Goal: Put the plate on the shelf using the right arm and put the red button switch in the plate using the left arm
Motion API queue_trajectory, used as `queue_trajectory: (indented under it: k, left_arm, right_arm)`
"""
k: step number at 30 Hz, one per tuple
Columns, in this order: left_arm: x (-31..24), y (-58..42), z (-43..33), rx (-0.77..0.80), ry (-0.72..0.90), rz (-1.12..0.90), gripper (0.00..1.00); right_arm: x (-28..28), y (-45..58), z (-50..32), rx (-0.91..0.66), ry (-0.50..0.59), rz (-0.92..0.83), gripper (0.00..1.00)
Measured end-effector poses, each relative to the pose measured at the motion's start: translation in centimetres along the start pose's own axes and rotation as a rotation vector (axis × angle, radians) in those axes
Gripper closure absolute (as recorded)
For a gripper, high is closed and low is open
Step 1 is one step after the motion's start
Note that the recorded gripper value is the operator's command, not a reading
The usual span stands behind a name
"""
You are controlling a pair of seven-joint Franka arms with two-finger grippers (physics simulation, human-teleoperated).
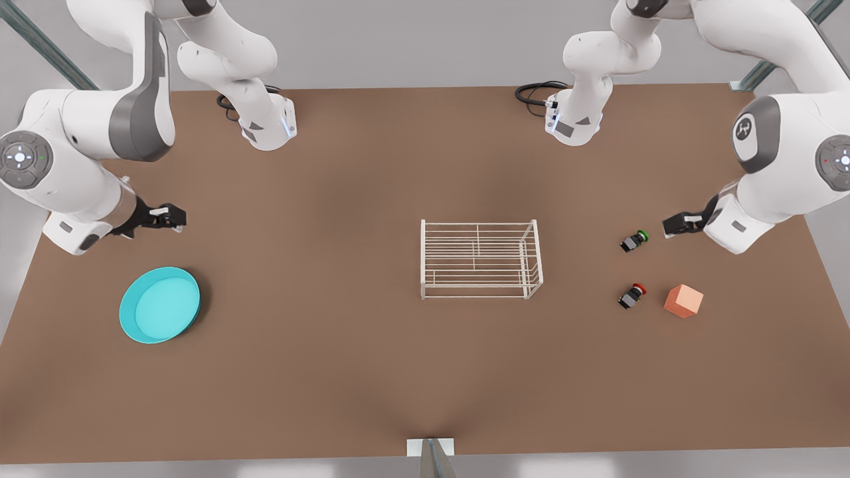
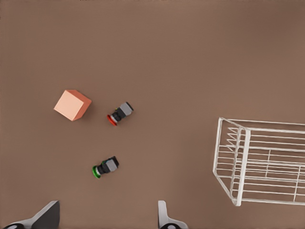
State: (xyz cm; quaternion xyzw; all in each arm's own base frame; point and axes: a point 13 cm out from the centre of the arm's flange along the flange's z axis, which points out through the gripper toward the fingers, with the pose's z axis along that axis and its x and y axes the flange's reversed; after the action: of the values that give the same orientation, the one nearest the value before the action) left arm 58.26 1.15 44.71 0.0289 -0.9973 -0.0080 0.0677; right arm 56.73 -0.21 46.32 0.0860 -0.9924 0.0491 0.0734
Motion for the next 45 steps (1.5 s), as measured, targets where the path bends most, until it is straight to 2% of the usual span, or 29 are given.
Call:
queue_trajectory:
  k: [5, 11, 17, 26, 31, 44, 45]
  left_arm:
    - [-1.0, 1.2, 0.3, 0.005, -0.021, -0.034, 0.00]
    - [-1.6, 1.3, 0.3, 0.005, -0.041, -0.047, 0.00]
    - [-1.9, 1.2, 0.5, 0.004, -0.046, -0.053, 0.00]
    - [-2.9, 1.8, 1.0, 0.006, -0.064, -0.069, 0.00]
    - [-2.8, 1.8, 1.0, 0.006, -0.060, -0.072, 0.00]
    - [-1.9, 2.6, 0.7, -0.009, -0.032, -0.082, 0.00]
    - [-1.8, 2.7, 0.7, -0.012, -0.026, -0.082, 0.00]
  right_arm:
    - [-1.0, -1.6, 1.2, -0.017, 0.003, 0.007, 0.00]
    - [-5.9, -18.1, 16.5, -0.165, 0.082, 0.195, 0.00]
    - [-9.2, -22.5, 26.1, -0.242, -0.004, 0.186, 0.00]
    - [-7.7, -29.6, 35.0, -0.260, -0.074, 0.196, 0.00]
    - [-6.4, -30.1, 39.5, -0.337, -0.090, 0.205, 0.00]
    - [-5.7, -27.9, 43.1, -0.406, -0.095, 0.110, 0.00]
    - [-5.7, -27.9, 43.2, -0.408, -0.096, 0.104, 0.05]
